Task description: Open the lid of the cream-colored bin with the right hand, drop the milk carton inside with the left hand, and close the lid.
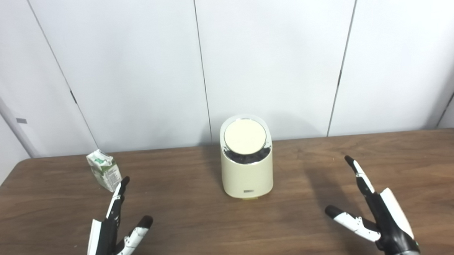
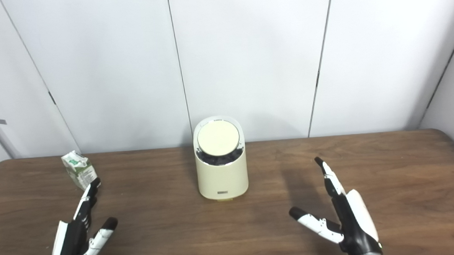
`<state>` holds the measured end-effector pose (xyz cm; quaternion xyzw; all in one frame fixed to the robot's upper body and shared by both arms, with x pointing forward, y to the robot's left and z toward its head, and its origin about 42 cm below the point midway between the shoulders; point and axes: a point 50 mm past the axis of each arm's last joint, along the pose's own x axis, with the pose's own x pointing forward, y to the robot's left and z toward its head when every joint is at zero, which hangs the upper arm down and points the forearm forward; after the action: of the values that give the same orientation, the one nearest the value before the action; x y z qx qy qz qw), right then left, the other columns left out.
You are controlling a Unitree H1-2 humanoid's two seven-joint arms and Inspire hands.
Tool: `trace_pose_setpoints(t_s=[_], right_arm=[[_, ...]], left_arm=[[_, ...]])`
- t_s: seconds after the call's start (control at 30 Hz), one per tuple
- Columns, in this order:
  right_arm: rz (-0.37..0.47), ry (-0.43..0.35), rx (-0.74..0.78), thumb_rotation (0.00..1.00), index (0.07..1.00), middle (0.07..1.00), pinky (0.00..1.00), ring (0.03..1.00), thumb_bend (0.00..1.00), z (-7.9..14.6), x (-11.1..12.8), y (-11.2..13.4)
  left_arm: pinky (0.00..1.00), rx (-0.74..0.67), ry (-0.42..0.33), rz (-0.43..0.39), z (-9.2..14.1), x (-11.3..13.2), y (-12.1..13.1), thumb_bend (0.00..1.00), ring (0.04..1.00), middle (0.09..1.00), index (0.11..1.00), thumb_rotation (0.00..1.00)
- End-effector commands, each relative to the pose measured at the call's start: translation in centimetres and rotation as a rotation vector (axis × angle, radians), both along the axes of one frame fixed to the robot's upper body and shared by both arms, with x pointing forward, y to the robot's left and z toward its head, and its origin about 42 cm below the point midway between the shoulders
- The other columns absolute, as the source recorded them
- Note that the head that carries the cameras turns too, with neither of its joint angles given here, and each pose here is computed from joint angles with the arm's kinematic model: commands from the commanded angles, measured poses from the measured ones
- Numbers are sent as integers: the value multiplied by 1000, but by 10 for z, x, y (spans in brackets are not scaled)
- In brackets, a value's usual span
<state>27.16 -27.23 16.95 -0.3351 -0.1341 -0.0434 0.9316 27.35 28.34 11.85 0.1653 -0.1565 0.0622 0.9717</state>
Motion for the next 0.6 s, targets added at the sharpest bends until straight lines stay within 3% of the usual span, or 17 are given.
trace_pose_setpoints(t_s=[0.0, 0.13, 0.23, 0.37, 0.57], right_arm=[[-6, -89, -46, 830, 915, 999, 1000, 1000, 703, 11, 4, -3], [-15, -118, -31, 817, 839, 1000, 1000, 1000, 716, 8, 3, -6], [-18, -144, -5, 749, 766, 1000, 1000, 1000, 729, 9, 3, -5], [-13, -159, 40, 555, 695, 996, 1000, 1000, 757, 9, 2, -6], [-8, -166, 59, 492, 704, 993, 1000, 1000, 779, 8, 2, -8]], left_arm=[[1000, 18, 70, 20, -23, -14, 5, 803, 1000, 1000, 1000, 709], [1000, 15, 74, 26, -22, -14, 4, 818, 1000, 1000, 1000, 701], [1000, 4, 72, 22, -23, -13, 4, 820, 1000, 1000, 1000, 676], [1000, -7, 67, 12, -23, -13, 4, 816, 1000, 1000, 1000, 660], [1000, -1, 66, 15, -23, -13, 4, 798, 1000, 1000, 1000, 657]])
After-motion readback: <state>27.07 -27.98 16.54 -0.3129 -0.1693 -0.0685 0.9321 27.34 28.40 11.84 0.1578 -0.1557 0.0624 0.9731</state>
